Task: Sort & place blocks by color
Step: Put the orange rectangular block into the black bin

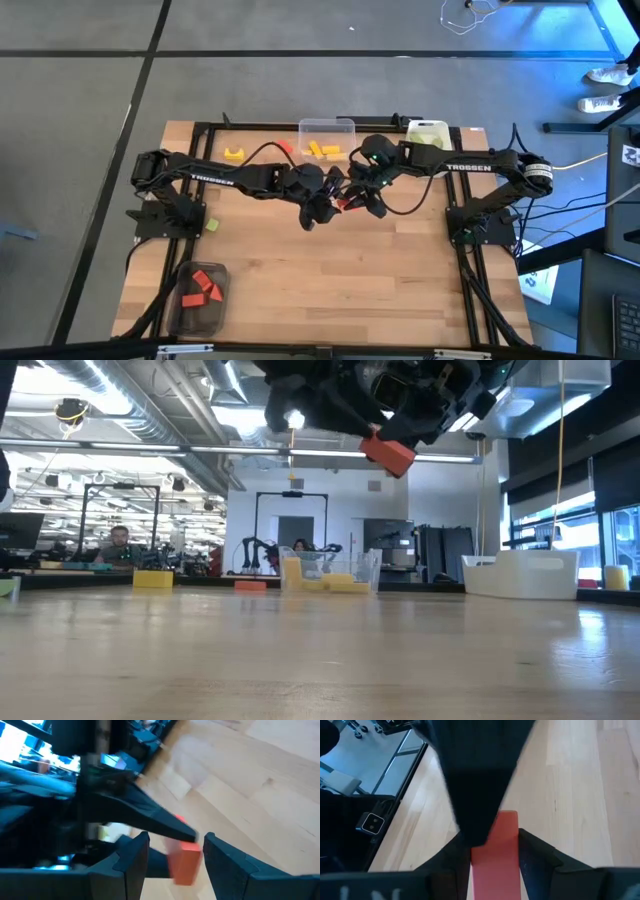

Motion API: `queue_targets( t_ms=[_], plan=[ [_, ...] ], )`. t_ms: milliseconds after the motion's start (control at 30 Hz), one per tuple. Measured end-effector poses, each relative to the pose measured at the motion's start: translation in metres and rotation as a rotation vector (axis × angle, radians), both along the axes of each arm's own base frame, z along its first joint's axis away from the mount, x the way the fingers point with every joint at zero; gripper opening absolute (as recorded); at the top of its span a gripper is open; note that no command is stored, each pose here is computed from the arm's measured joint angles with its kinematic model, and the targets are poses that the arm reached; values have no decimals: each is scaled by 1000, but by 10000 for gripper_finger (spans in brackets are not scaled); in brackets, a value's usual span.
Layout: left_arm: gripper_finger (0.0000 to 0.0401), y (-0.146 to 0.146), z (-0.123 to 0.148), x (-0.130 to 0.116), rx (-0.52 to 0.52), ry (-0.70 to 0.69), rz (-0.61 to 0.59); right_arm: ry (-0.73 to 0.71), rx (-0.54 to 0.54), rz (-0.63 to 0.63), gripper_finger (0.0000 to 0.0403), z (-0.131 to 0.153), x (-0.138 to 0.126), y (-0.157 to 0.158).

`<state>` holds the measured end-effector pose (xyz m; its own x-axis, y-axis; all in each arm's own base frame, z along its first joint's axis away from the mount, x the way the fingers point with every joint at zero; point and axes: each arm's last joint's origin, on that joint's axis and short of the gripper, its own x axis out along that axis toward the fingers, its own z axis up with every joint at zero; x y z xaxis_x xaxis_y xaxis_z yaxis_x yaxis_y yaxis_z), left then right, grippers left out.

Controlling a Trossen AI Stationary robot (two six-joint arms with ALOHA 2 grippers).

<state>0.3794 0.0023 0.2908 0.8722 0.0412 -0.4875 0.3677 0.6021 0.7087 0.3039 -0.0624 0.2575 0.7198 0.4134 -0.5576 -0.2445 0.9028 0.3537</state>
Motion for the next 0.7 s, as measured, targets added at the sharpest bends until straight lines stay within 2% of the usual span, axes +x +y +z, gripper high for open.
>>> queue_targets(
  t_ms=[233, 433, 533, 700],
  plan=[
    [176, 0, -13, 5, 1, 39, 13, -13, -3, -1, 128, 1, 1, 0],
    [165, -5, -14, 12, 47, -13, 62, -20, -4, 0, 128, 2, 1, 0],
    [134, -5, -17, 13, 51, 1, 70, -21, -5, -1, 128, 2, 1, 0],
    [54, -5, -18, 13, 57, 11, 69, -24, 5, 8, 128, 2, 1, 0]
  ],
)
